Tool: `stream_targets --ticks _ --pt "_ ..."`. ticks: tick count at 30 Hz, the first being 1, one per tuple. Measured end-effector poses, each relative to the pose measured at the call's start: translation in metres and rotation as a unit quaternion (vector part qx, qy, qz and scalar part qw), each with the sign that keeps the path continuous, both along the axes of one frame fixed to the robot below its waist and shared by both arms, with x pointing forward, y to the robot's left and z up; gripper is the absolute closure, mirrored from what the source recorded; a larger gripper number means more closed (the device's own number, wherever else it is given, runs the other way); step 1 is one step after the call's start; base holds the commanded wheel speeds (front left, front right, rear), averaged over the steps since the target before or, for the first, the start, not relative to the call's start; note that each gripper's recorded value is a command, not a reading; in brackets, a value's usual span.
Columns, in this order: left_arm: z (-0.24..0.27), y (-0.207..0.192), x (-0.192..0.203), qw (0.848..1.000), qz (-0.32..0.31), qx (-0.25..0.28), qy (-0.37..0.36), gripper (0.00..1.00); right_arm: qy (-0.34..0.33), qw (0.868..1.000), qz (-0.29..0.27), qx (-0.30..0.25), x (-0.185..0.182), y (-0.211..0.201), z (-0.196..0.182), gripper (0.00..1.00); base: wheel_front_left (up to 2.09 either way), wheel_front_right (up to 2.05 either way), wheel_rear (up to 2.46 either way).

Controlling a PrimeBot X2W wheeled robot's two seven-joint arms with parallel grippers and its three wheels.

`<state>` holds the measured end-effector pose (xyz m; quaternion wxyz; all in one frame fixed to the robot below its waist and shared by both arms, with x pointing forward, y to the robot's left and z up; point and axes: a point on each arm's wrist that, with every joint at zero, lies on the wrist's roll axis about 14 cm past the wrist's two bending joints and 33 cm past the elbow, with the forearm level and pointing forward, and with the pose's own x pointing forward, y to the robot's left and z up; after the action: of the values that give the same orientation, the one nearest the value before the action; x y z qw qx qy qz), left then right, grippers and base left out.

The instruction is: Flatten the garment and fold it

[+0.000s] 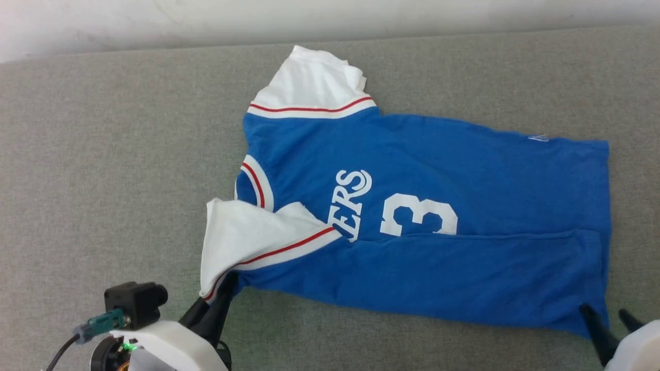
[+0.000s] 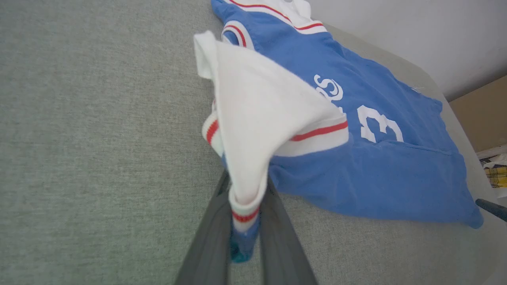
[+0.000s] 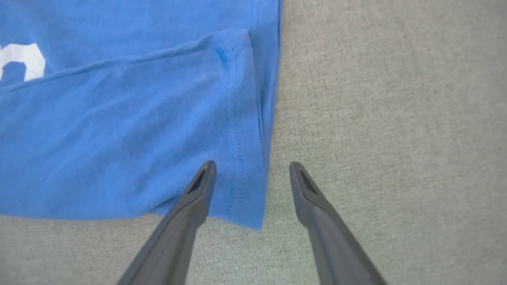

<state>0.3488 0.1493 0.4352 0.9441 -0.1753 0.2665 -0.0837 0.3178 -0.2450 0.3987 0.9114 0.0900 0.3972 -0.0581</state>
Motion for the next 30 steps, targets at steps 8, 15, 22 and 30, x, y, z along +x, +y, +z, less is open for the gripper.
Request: stream_targets --ticks 8,15,22,30 --pt "-0.006 0.001 0.006 1.0 -0.001 0.002 0.007 1.0 0.04 0.999 0.005 0.002 -0.007 0.005 -0.028 0.0 0.0 0.0 0.0" --pt "-0.006 0.004 0.008 1.0 0.002 0.005 0.004 1.0 0.054 0.998 0.019 0.031 -0.009 0.018 -0.033 1.0 0.0 0.0 0.0" --pt "-0.005 0.005 0.008 1.0 0.004 0.005 0.001 1.0 0.039 0.998 0.02 0.035 -0.005 0.021 -0.028 1.0 0.0 0.0 0.0" --pt "0.024 0.008 0.009 0.999 0.004 -0.019 -0.035 1.0 -0.032 0.999 0.021 0.017 0.018 0.014 0.019 1.0 0.0 0.0 0.0"
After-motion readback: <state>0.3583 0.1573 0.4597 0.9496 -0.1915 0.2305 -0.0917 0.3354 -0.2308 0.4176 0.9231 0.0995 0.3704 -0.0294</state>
